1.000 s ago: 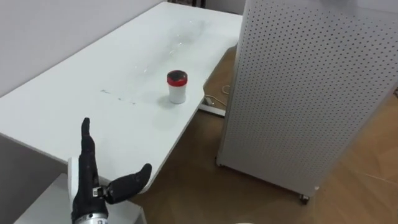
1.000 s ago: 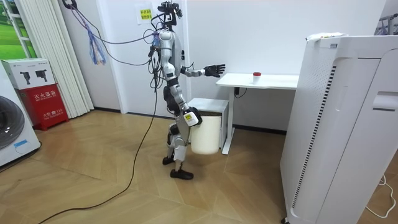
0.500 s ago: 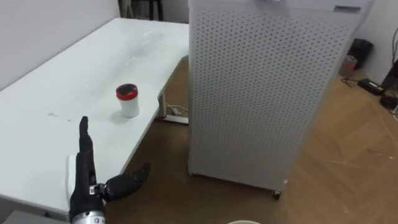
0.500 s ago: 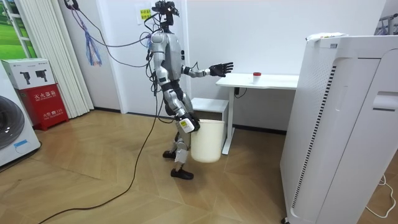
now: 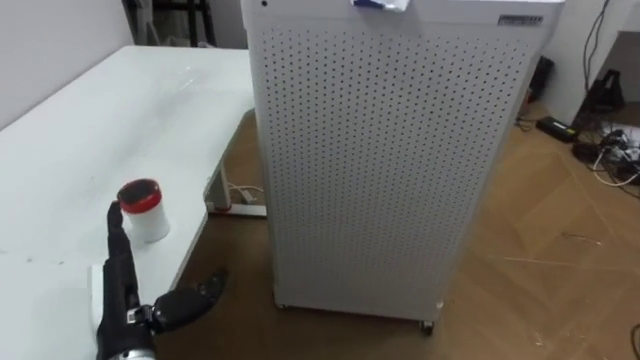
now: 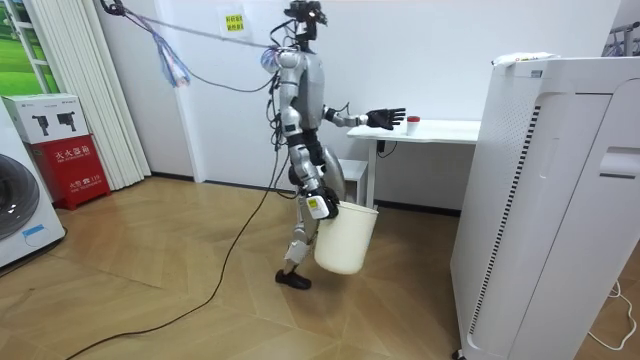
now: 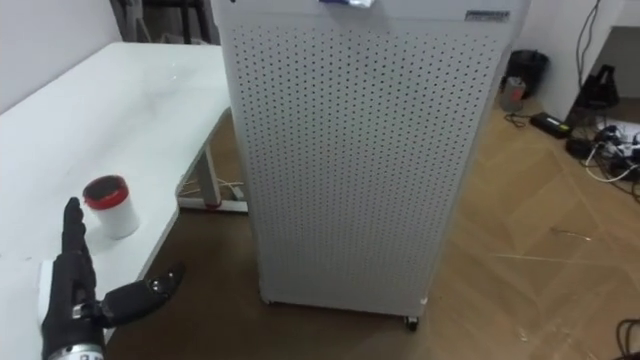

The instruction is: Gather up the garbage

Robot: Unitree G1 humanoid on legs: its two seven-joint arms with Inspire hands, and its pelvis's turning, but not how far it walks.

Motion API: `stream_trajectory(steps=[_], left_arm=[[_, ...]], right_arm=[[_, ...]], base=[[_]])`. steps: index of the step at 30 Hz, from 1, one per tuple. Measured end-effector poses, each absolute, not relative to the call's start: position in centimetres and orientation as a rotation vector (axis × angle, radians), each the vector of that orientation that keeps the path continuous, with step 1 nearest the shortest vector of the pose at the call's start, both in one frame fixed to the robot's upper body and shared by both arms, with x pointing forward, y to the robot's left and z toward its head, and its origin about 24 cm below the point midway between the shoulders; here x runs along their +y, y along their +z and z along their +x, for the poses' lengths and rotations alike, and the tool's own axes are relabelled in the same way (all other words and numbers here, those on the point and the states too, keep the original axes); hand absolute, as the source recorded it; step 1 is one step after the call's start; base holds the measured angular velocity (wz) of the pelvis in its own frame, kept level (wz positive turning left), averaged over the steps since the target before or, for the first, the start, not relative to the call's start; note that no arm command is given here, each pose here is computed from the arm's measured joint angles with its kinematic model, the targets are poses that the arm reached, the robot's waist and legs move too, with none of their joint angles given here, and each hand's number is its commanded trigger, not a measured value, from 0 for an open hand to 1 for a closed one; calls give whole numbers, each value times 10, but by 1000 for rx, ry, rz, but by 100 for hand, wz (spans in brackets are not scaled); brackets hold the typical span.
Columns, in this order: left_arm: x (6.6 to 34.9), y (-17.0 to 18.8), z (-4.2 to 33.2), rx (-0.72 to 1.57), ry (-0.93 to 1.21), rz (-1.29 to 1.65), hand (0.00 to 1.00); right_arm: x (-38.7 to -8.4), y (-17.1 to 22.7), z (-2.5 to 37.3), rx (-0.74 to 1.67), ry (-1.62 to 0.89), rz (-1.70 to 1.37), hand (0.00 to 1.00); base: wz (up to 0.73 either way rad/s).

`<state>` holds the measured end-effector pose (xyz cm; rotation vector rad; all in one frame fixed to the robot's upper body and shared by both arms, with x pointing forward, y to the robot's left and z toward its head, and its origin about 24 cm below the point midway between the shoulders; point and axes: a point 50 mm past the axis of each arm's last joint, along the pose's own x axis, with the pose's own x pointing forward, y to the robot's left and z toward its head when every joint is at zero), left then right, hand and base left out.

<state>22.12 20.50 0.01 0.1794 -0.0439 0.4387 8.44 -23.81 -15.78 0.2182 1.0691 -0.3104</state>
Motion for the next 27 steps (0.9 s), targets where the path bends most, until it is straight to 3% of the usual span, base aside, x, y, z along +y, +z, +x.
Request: stream_trajectory(steps=[27], left_arm=[[202, 2, 219, -87, 469, 266, 0]], right_arm=[[-234, -154, 102, 1031, -212, 127, 100]], base=[[14]])
